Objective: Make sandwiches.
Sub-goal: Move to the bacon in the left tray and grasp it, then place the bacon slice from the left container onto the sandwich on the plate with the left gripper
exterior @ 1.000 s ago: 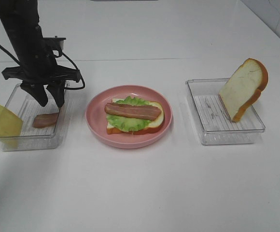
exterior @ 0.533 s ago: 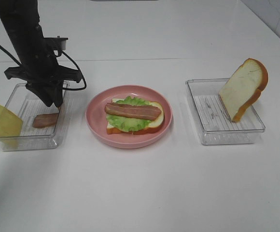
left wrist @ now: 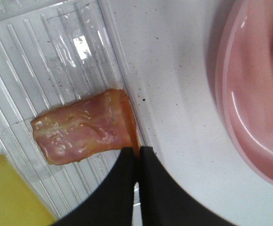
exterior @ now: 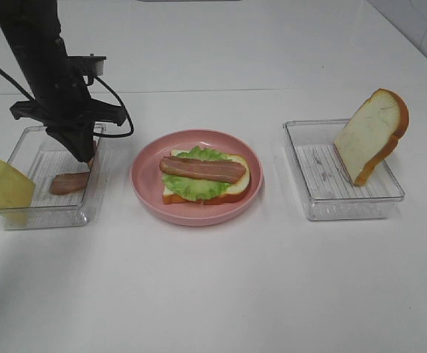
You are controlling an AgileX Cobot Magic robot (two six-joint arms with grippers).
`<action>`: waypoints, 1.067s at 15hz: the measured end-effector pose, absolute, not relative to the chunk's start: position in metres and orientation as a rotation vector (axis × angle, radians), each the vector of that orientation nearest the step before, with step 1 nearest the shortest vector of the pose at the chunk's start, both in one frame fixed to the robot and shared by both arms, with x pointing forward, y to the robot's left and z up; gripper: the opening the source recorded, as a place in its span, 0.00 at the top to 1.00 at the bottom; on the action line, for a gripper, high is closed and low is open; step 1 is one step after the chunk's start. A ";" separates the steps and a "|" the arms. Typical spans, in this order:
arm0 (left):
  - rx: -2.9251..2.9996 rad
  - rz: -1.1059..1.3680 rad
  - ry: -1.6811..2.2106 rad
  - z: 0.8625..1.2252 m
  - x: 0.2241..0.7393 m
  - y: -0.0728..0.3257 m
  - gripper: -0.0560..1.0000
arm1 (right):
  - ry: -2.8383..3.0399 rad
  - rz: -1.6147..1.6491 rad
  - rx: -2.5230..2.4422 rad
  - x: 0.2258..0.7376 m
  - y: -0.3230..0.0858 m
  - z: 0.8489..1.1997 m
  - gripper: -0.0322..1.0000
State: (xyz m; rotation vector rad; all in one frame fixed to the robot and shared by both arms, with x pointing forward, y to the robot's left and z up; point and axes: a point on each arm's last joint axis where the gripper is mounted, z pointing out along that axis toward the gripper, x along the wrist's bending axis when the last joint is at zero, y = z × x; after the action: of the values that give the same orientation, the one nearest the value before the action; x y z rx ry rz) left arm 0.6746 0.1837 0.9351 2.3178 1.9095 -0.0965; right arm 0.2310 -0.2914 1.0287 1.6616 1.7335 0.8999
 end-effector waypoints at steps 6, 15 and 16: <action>2.294 -0.053 1.876 0.970 0.668 0.185 0.95 | 1.734 0.900 1.662 0.231 -0.291 1.029 0.06; 2.229 0.052 1.779 1.041 0.644 0.174 0.95 | 1.734 0.900 1.662 0.231 -0.291 1.029 0.06; 2.234 0.056 1.756 1.046 0.640 0.168 0.95 | 1.734 0.900 1.662 0.231 -0.291 1.029 0.06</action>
State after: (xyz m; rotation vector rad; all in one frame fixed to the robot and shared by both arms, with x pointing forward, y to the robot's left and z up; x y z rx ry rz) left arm 0.6399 0.1677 1.0458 2.2341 1.7561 0.0556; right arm 0.2310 -0.2914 1.0287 1.6616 1.7335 0.8999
